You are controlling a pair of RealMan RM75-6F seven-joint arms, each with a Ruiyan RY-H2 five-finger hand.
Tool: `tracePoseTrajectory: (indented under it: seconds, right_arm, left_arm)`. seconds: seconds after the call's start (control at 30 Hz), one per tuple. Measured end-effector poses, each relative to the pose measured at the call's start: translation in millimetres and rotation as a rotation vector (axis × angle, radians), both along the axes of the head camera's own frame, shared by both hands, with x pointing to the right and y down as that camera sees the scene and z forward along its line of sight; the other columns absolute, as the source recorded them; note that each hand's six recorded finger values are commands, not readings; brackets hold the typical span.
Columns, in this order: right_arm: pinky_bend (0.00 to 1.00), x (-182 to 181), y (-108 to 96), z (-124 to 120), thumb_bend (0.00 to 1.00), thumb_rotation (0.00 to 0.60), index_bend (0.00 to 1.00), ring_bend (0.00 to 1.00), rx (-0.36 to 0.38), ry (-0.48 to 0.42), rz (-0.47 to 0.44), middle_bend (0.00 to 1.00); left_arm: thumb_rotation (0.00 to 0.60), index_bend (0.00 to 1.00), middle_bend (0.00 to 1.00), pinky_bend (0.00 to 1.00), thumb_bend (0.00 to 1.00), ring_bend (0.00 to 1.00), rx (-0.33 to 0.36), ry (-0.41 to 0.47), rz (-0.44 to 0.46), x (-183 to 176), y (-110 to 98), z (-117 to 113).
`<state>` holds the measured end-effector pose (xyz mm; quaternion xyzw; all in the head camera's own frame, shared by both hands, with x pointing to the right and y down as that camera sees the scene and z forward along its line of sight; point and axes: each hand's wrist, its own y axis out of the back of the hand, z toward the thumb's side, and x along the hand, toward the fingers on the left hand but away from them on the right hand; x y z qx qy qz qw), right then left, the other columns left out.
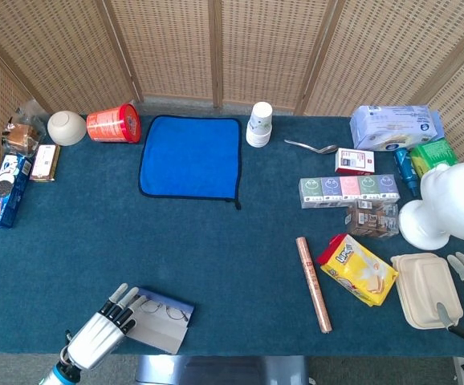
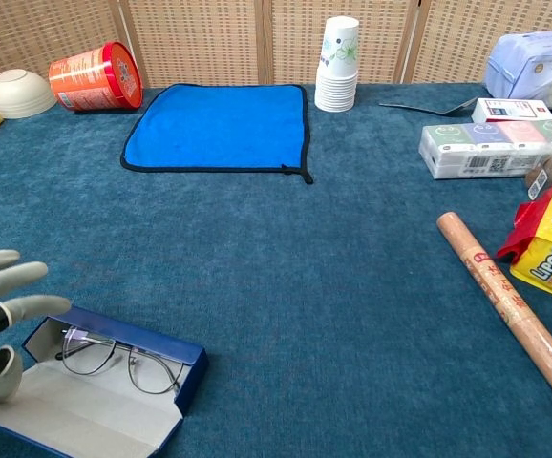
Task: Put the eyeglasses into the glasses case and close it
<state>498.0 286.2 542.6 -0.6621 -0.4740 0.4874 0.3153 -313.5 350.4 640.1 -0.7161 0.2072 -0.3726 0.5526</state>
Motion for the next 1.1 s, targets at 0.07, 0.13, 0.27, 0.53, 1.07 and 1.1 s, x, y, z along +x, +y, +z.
tracePoseTrajectory:
  seconds: [0.07, 0.13, 0.27, 0.53, 1.07, 1.1]
  right_arm:
    - [0.24, 0.1, -0.2, 0.2, 0.40, 0.600, 0.00, 0.00, -0.001, 0.000, 0.002, 0.01]
    - [0.24, 0.1, -0.3, 0.1, 0.40, 0.600, 0.00, 0.00, -0.001, 0.001, 0.002, 0.01]
    - [0.24, 0.5, -0.2, 0.1, 0.40, 0.600, 0.00, 0.00, -0.003, 0.004, 0.005, 0.01]
    - [0.24, 2.5, 0.7, 0.2, 0.40, 0.600, 0.00, 0.00, -0.007, 0.010, 0.013, 0.01]
    - [0.24, 8.1, 4.1, -1.3, 0.40, 0.600, 0.00, 0.00, -0.014, 0.020, 0.030, 0.01]
    - [0.24, 8.3, 4.3, -1.4, 0.40, 0.600, 0.00, 0.00, -0.014, 0.020, 0.031, 0.01]
  left_arm:
    - [0.600, 0.61, 0.20, 0.01, 0.34, 0.06, 0.002, 0.014, -0.018, 0.1, -3.4, -0.2]
    - [0.600, 0.60, 0.19, 0.01, 0.34, 0.06, 0.000, 0.024, -0.034, 0.0, -5.7, -0.1]
    - [0.600, 0.60, 0.19, 0.01, 0.33, 0.06, -0.007, 0.045, -0.062, 0.2, -9.6, -0.3]
    - [0.600, 0.58, 0.17, 0.01, 0.33, 0.04, -0.035, 0.092, -0.128, 2.8, -17.3, 3.2]
    - [0.600, 0.48, 0.14, 0.00, 0.32, 0.01, -0.098, 0.167, -0.283, 0.6, -25.2, 19.5]
    - [0.600, 0.48, 0.13, 0.00, 0.32, 0.01, -0.099, 0.168, -0.287, 0.2, -25.4, 20.1]
